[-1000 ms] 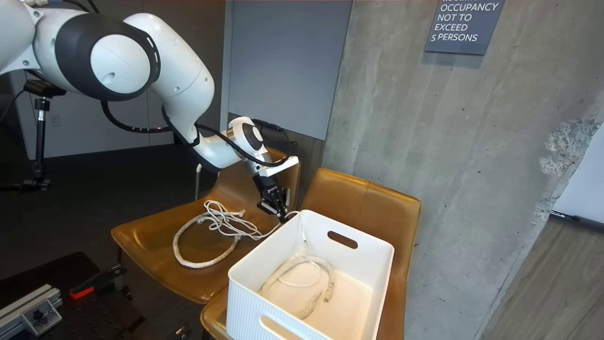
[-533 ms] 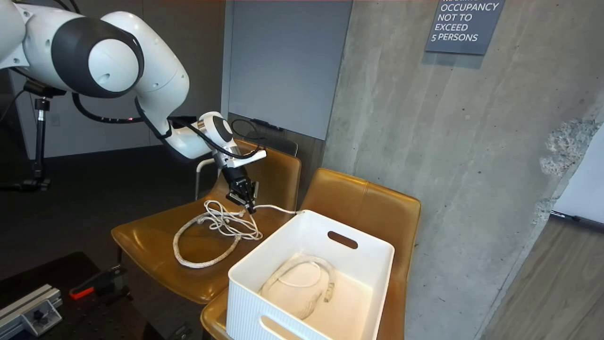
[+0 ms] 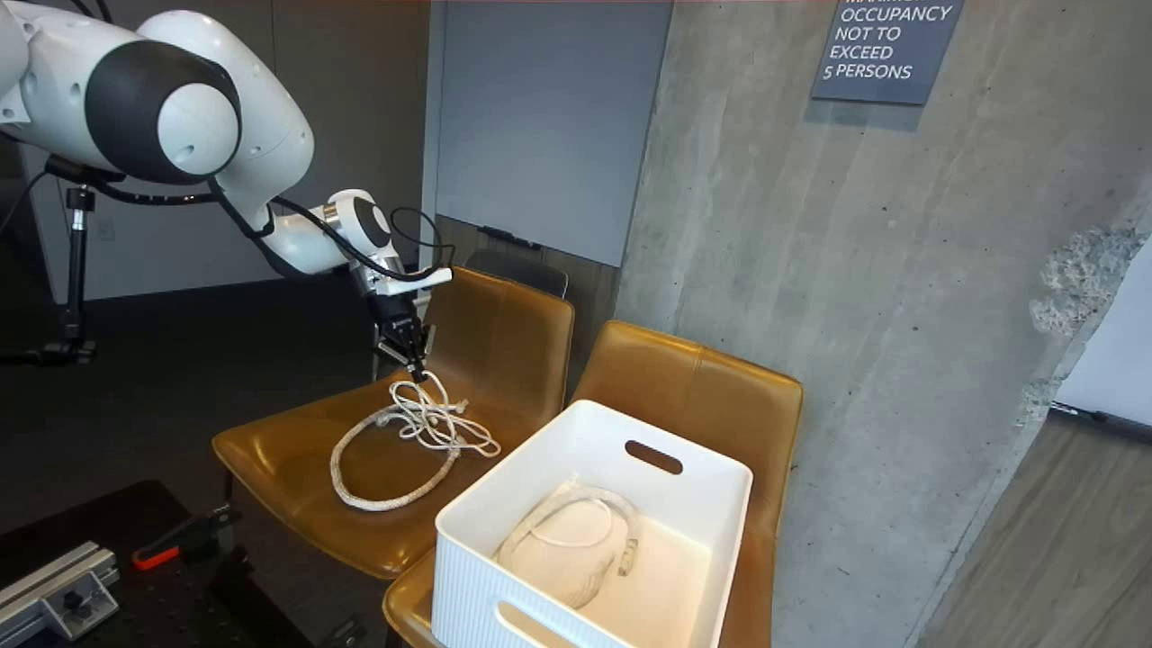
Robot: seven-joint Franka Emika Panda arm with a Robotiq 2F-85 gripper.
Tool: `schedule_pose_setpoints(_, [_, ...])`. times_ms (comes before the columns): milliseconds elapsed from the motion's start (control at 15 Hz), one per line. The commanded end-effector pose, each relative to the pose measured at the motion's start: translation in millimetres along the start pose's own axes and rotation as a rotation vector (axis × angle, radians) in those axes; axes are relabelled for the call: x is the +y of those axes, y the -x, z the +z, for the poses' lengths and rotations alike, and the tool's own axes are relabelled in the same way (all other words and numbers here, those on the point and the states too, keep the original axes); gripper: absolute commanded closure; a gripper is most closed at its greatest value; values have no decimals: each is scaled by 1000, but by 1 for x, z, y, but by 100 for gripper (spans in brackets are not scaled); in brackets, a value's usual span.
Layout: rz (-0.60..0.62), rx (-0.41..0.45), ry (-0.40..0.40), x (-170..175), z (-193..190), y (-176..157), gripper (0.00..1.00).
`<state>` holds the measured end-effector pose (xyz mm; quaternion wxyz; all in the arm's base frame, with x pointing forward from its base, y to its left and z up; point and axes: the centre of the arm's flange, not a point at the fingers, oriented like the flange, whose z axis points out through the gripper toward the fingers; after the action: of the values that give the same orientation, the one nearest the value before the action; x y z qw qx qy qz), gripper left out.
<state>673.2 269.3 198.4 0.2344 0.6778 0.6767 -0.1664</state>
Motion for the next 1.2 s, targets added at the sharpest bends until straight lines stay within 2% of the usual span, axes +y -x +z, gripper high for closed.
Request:
schedule_pose_setpoints(0, [5,15,-26,6,-14,-14,99])
schedule_pose_setpoints(67, [14,18,-39,6,-11,-12,71])
schedule_pose_setpoints(133, [17,22,-51,6,-9,-8,70])
schedule_pose_setpoints(400, [70,99,-120,9,-2,33,42])
schedule_pose_setpoints(600, [124,245,-169,6,0,79,21])
schedule_pose_setpoints(733, [168,342,-162,4,3,116,6])
schedule_pose_setpoints(800, [183,375,-159,2,4,135,1])
schedule_pose_setpoints(933, [209,420,-153,-9,8,173,0])
schedule_pose_setpoints(1133, [234,393,-125,-38,13,220,0])
